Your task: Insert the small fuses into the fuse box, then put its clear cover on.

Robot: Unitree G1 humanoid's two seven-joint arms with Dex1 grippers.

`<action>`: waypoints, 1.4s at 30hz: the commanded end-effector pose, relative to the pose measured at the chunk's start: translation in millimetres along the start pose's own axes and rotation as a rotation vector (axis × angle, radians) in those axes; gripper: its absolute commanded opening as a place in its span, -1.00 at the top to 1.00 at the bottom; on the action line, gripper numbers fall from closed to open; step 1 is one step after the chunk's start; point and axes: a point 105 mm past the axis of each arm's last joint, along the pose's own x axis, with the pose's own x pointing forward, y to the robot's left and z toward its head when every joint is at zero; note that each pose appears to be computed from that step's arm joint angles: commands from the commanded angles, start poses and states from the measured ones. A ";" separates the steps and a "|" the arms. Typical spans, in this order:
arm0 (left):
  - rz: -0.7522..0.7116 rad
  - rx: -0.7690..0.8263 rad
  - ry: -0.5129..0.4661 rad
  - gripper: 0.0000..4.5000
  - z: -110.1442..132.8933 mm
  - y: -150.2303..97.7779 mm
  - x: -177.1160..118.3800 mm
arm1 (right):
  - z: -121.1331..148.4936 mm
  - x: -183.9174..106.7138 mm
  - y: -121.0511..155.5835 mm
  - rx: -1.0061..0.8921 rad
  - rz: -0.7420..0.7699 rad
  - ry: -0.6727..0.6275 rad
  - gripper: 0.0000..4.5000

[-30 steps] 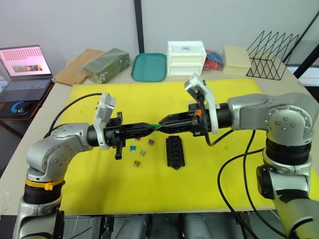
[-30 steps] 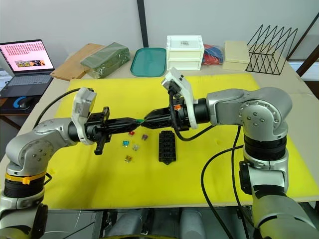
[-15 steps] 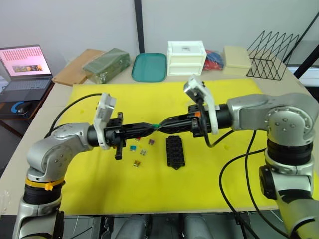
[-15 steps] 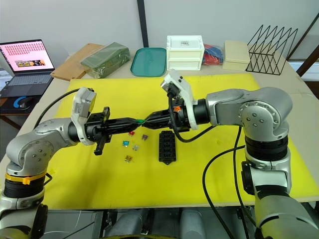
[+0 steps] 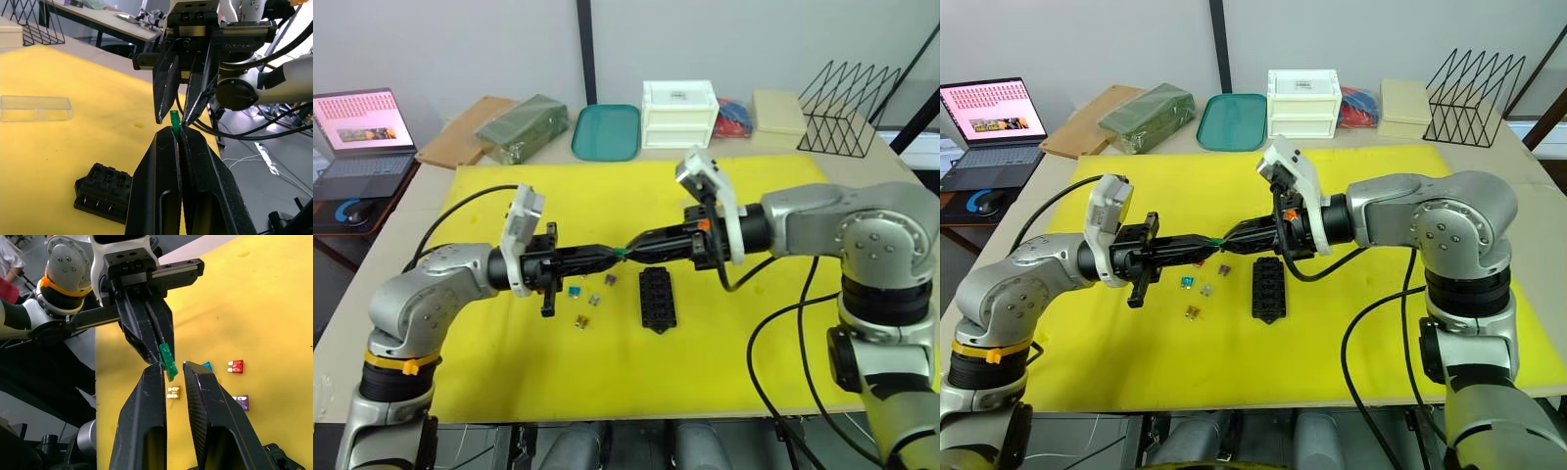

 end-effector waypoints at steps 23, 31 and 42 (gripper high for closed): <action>0.049 0.051 0.259 -0.23 -31.9 7.9 -9.9 | -16.3 -4.2 7.7 -0.209 -0.016 0.103 1.00; 0.013 0.117 0.365 -0.99 -71.9 2.1 -7.7 | -55.0 -2.7 2.0 -0.458 -0.032 0.129 1.00; 0.023 0.218 0.368 -0.99 -82.1 6.3 8.7 | -89.3 -10.7 -9.1 -0.481 -0.042 0.140 1.00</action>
